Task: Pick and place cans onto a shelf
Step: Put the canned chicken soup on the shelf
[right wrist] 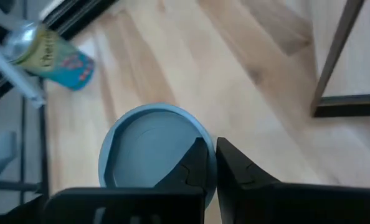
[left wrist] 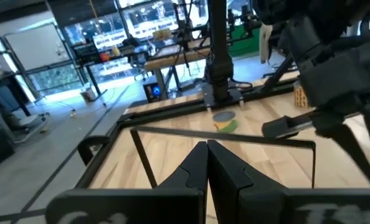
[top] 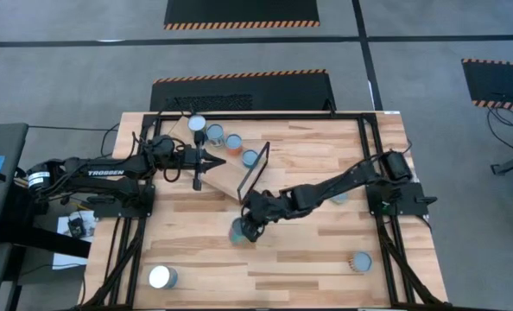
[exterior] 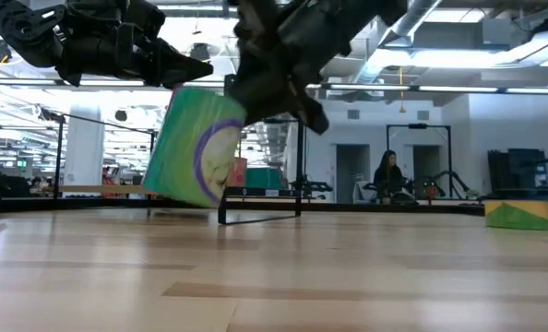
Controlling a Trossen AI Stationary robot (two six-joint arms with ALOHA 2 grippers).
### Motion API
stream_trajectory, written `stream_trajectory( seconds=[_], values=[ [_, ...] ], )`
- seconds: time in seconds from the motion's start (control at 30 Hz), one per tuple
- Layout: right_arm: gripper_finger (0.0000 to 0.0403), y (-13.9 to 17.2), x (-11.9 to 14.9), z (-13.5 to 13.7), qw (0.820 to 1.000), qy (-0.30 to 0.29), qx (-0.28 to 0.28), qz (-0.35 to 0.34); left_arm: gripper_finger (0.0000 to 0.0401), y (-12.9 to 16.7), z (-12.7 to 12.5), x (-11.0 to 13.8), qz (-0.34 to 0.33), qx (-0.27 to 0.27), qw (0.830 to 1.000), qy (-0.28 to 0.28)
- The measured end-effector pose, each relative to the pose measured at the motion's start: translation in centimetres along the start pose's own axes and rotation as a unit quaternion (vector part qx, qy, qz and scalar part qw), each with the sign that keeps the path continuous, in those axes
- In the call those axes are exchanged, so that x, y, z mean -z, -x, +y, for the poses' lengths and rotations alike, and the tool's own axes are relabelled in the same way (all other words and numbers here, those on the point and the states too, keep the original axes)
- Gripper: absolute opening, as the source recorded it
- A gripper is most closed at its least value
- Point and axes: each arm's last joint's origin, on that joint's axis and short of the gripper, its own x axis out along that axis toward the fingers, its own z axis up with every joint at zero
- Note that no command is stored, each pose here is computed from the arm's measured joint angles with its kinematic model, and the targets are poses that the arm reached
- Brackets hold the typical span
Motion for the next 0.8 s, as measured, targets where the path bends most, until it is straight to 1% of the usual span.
stream_trajectory(
  seconds=[0.07, 0.23, 0.3, 0.4, 0.43, 0.57, 0.63, 0.73, 0.8],
  values=[
    [0.0028, -0.8, 0.0, 0.1, 1.0, 0.004, 0.009, 0.004, 0.0, 0.0, 0.0, 0.1, 0.005, 0.001, 1.0, 0.002],
    [0.0028, -2.3, -0.2, 1.0, 0.999, 0.038, 0.026, 0.027, 0.0, 0.0, 0.0, 0.1, 0.006, 0.0, 1.0, 0.005],
    [0.0033, -2.9, -0.4, 1.5, 0.998, 0.05, 0.027, 0.03, 0.0, 0.0, 0.0, 0.2, 0.008, 0.001, 1.0, 0.011],
    [0.0044, -3.5, -0.5, 1.5, 0.997, 0.054, 0.042, 0.045, 0.0, 0.0, 0.0, 0.2, 0.008, 0.001, 1.0, 0.015],
    [0.0049, -3.7, -0.6, 1.6, 0.997, 0.054, 0.04, 0.041, 0.0, 0.0, -0.1, 0.2, 0.011, 0.002, 1.0, 0.016],
    [0.0074, -3.8, -0.8, 1.7, 0.996, 0.074, 0.039, 0.035, 0.0, 0.0, -0.1, 0.3, 0.015, 0.003, 1.0, 0.018],
    [0.0093, -3.6, -0.9, 1.7, 0.995, 0.08, 0.046, 0.027, 0.0, 0.0, -0.1, 0.3, 0.017, 0.003, 1.0, 0.019],
    [0.0127, -2.9, -1.4, 2.1, 0.995, 0.095, 0.041, 0.015, 0.0, 0.0, -0.1, 0.4, 0.019, 0.003, 1.0, 0.02],
    [0.015, -1.8, -1.9, 2.6, 0.992, 0.124, 0.03, 0.009, 0.0, 0.0, -0.1, 0.4, 0.02, 0.004, 1.0, 0.02]
  ],
)
